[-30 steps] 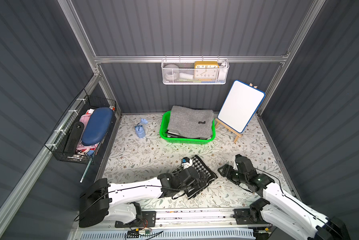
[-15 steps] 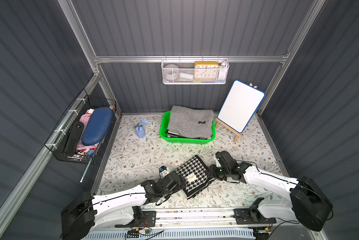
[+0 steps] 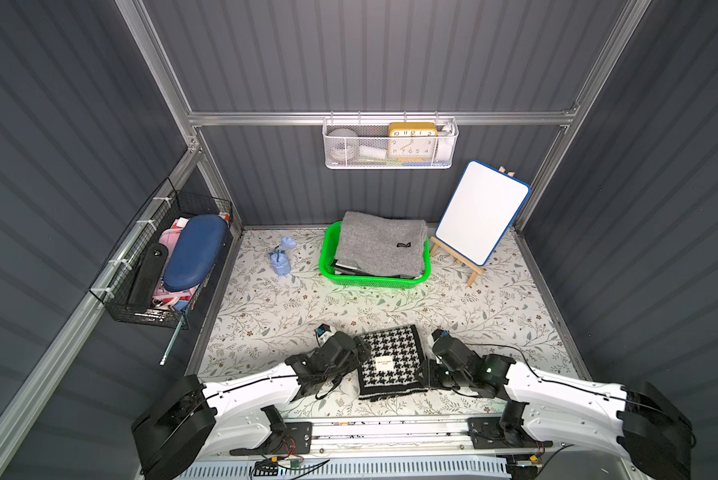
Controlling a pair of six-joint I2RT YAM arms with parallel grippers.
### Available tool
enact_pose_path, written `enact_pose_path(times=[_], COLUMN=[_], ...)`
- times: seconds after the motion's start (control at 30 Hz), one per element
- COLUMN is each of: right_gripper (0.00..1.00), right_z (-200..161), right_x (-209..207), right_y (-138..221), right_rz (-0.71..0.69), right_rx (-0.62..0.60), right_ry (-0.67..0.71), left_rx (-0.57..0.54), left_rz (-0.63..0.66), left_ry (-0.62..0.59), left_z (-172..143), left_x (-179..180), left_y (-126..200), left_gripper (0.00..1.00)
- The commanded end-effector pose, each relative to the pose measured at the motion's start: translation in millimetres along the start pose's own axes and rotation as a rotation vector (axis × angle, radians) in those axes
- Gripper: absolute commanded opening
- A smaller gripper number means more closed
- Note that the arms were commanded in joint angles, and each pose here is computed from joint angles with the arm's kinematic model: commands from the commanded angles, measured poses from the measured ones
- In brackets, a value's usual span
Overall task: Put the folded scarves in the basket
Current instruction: Move the scarf to the center of the board, then pick up the scarf at the center of the board.
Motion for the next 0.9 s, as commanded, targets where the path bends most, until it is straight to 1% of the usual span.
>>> enact_pose_path(times=[0.0, 0.03, 0.07, 0.17, 0.23, 0.27, 0.37, 0.43, 0.47, 0.53, 0.67, 0.87], right_gripper=[0.44, 0.49, 0.52, 0.7, 0.78, 0.8, 0.82, 0.82, 0.82, 0.82, 0.82, 0.81], right_z=[6.6, 12.8, 17.4, 30.3, 37.0, 41.3, 54.4, 61.3, 62.0, 63.9, 60.7, 50.2], right_x=[-12.1, -11.8, -11.2, -4.5, 0.1, 1.2, 1.2, 3.9, 7.7, 12.1, 11.9, -7.8], right_y=[12.3, 18.6, 22.3, 35.0, 38.5, 38.3, 33.5, 31.2, 30.0, 26.6, 14.7, -5.6], right_rz=[-0.035, -0.031, -0.026, 0.006, 0.043, 0.069, 0.17, 0.232, 0.262, 0.28, 0.248, 0.137], right_rx=[-0.085, -0.132, -0.167, -0.242, -0.245, -0.234, -0.185, -0.161, -0.135, -0.113, -0.043, 0.04], right_ry=[-0.02, -0.016, -0.012, 0.012, 0.008, -0.013, -0.116, -0.159, -0.165, -0.163, -0.16, -0.18], left_rx=[-0.001, -0.007, -0.012, -0.006, 0.01, 0.022, 0.054, 0.079, 0.092, 0.116, 0.142, 0.165], left_rz=[-0.009, -0.014, -0.021, -0.036, -0.032, -0.039, -0.054, -0.061, -0.061, -0.046, 0.005, 0.004], left_ry=[-0.056, -0.066, -0.077, -0.108, -0.123, -0.137, -0.173, -0.19, -0.199, -0.205, -0.204, -0.199], left_z=[7.8, 10.1, 12.4, 14.3, 12.6, 10.6, 4.8, 0.3, -2.1, -6.1, -12.3, -19.9], left_x=[-7.4, -10.3, -14.2, -21.6, -21.5, -21.9, -21.7, -20.3, -19.2, -14.9, -1.7, 6.7], left_y=[-1.3, -0.7, 0.5, 3.9, 5.6, 6.5, 8.2, 8.2, 7.9, 6.5, 2.8, -1.3], left_gripper=[0.99, 0.99, 0.99, 0.99, 0.99, 0.99, 0.99, 0.99, 0.99, 0.99, 0.99, 0.98])
Point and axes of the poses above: each gripper's point midway between its finger pads, its own y axis back along the fingers, its own x axis along the line the jaws close on, z = x × y, the point moved 3 cm from there along y, back along the fingers, and after that the axes turned 11 degrees about -y, right-handed, at the moved point
